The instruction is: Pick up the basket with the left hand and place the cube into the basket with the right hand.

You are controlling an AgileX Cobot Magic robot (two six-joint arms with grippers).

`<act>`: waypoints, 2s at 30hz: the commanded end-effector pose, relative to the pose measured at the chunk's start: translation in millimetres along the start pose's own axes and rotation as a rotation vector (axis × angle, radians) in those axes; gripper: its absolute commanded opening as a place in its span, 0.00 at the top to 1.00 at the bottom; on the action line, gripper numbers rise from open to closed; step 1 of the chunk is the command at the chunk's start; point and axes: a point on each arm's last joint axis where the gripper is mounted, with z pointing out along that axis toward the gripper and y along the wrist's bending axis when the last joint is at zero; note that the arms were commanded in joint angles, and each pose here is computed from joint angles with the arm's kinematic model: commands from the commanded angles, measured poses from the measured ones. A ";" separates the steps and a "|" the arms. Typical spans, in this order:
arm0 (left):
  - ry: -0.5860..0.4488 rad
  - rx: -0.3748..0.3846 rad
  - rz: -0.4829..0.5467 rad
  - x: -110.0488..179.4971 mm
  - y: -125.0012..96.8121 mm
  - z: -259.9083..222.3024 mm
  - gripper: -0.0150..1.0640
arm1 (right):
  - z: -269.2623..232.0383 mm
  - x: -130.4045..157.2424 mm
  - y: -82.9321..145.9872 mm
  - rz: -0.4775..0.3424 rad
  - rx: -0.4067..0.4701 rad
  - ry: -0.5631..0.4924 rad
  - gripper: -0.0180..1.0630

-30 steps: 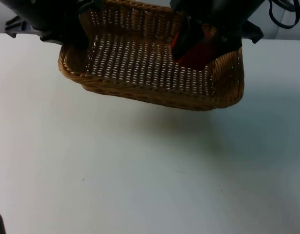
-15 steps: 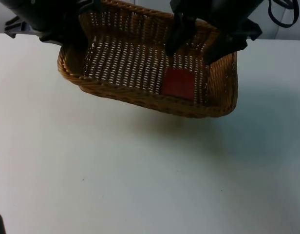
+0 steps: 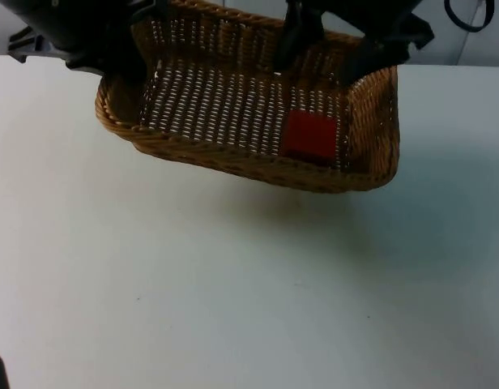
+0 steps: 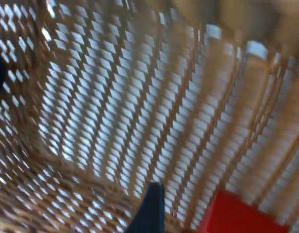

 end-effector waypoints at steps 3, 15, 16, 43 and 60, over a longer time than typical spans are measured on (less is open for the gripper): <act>-0.045 0.021 -0.034 -7.6 -4.9 -8.4 0.99 | -62.1 -33.2 -1.7 -0.021 0.073 -0.178 0.29; -0.045 0.021 -0.034 -7.6 -4.9 -8.4 0.99 | -184.0 -42.8 -75.4 0.075 0.410 -0.205 0.98; -0.045 0.021 -0.034 -7.6 -4.9 -8.4 0.99 | -191.1 -41.6 -81.0 0.097 0.401 -0.219 0.98; -0.046 0.021 -0.032 -7.7 -4.9 -8.4 0.99 | -274.3 -23.2 -79.2 0.148 0.423 -0.389 0.99; -0.037 0.022 -0.033 -6.6 -4.5 -6.9 0.99 | -273.2 -23.8 -76.6 0.153 0.390 -0.394 0.99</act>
